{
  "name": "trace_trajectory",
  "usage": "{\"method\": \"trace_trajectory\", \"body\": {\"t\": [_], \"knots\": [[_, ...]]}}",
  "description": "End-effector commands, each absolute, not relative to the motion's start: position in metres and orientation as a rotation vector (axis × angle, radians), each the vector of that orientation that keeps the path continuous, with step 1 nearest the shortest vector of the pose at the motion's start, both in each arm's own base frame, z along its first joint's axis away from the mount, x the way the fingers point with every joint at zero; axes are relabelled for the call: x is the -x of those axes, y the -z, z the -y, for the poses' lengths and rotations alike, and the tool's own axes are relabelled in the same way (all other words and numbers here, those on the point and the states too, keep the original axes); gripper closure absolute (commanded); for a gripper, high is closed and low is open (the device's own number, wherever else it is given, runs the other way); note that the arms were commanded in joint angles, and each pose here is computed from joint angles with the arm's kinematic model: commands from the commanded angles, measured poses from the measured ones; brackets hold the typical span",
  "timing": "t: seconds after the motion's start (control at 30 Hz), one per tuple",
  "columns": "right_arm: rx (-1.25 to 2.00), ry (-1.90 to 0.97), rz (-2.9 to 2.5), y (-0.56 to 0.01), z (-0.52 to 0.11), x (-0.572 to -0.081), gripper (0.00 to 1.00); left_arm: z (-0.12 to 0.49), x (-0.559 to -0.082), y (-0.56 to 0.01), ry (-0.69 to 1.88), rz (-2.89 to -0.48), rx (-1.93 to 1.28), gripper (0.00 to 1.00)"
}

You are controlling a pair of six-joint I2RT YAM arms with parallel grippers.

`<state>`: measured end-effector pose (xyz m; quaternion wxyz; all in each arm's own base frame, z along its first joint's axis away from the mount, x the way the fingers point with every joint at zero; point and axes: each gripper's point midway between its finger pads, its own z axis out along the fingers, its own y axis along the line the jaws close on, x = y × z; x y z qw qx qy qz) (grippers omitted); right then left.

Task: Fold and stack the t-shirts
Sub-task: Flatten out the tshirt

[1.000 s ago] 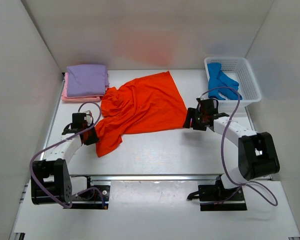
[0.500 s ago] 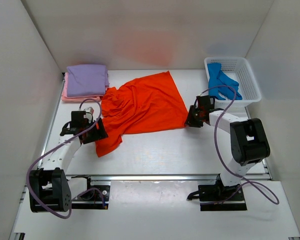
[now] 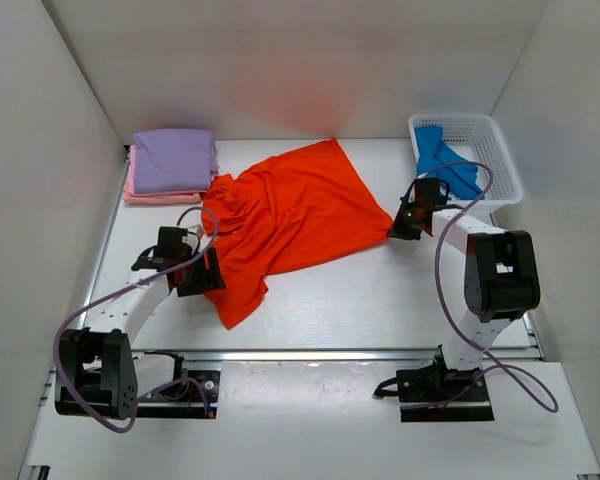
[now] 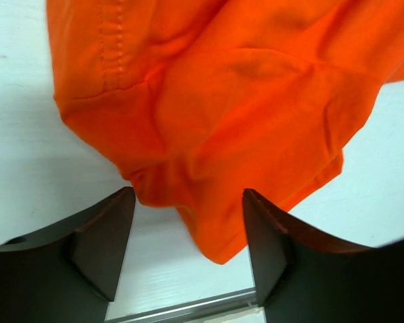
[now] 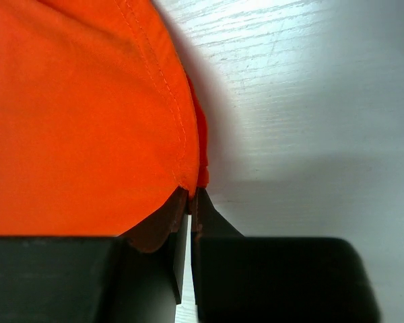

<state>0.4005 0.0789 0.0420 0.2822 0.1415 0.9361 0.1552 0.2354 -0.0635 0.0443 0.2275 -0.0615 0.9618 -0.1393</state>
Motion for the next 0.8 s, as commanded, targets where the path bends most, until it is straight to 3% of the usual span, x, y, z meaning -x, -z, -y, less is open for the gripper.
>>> {"method": "trace_trajectory", "body": {"t": [0.0,0.17,0.27,0.77], "knots": [[-0.347,-0.424,-2.456,-0.060,-0.081,-0.415,1.00,0.075,-0.224,-0.039,0.374,-2.698,0.111,0.27],[-0.340,-0.418,-2.458,-0.060,-0.082,-0.416,1.00,0.103,-0.211,-0.039,0.401,-2.759,-0.010,0.27],[-0.344,-0.432,-2.454,-0.060,-0.083,-0.417,1.00,0.109,-0.196,-0.034,0.514,-2.813,0.020,0.33],[-0.322,-0.444,-2.466,-0.057,-0.091,-0.414,1.00,0.113,-0.175,-0.019,0.434,-2.868,0.041,0.36]]}}
